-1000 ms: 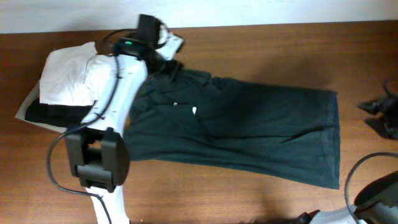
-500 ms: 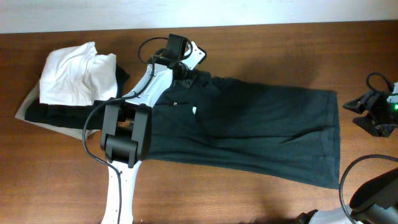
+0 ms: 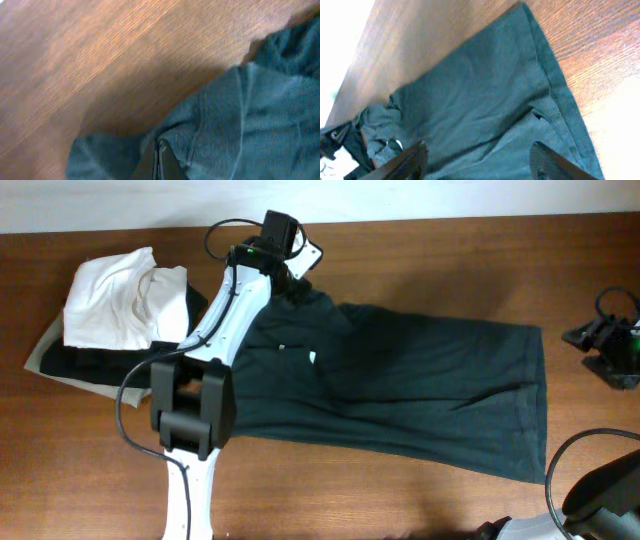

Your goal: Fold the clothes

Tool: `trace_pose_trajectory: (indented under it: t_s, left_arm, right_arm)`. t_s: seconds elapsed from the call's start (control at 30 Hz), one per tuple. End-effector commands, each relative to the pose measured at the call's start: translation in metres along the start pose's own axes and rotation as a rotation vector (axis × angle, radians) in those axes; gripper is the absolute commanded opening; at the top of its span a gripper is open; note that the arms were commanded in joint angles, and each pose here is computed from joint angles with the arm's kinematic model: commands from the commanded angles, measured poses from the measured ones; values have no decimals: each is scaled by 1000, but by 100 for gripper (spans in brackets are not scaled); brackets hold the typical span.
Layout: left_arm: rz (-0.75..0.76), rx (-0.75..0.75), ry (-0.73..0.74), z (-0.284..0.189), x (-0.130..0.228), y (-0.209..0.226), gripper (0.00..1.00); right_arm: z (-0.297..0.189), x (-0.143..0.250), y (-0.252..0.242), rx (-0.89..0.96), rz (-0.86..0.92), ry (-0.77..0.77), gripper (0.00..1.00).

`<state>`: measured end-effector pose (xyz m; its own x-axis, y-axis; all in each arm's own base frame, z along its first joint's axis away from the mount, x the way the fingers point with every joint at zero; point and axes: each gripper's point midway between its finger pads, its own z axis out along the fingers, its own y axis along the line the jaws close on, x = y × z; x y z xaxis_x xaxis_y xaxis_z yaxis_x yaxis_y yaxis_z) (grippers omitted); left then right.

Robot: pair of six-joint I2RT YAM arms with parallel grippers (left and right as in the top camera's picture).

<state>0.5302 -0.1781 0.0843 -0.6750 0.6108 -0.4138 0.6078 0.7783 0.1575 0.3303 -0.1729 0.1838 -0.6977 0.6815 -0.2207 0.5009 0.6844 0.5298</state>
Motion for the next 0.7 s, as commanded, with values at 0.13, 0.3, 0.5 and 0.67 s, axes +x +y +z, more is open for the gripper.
trace_pose_trajectory:
  t_s: [0.13,0.3,0.5,0.67]
  left_arm:
    - [-91,-187,122,-99,33,37,0]
    - [-160,-145,263,-116,72,27,0]
    - [-172,-165,187,-113,54,34,0]
    - [-177,-140,134,-110,42,32,0]
  right_arm:
    - [48,-14,8,51,-133,16,73]
    - [72,-34,-4,101,-165,-19,72]
    - [136,-59,-30,114,-188,-34,72]
    - [171,-68,-56,212,-141,-55,73]
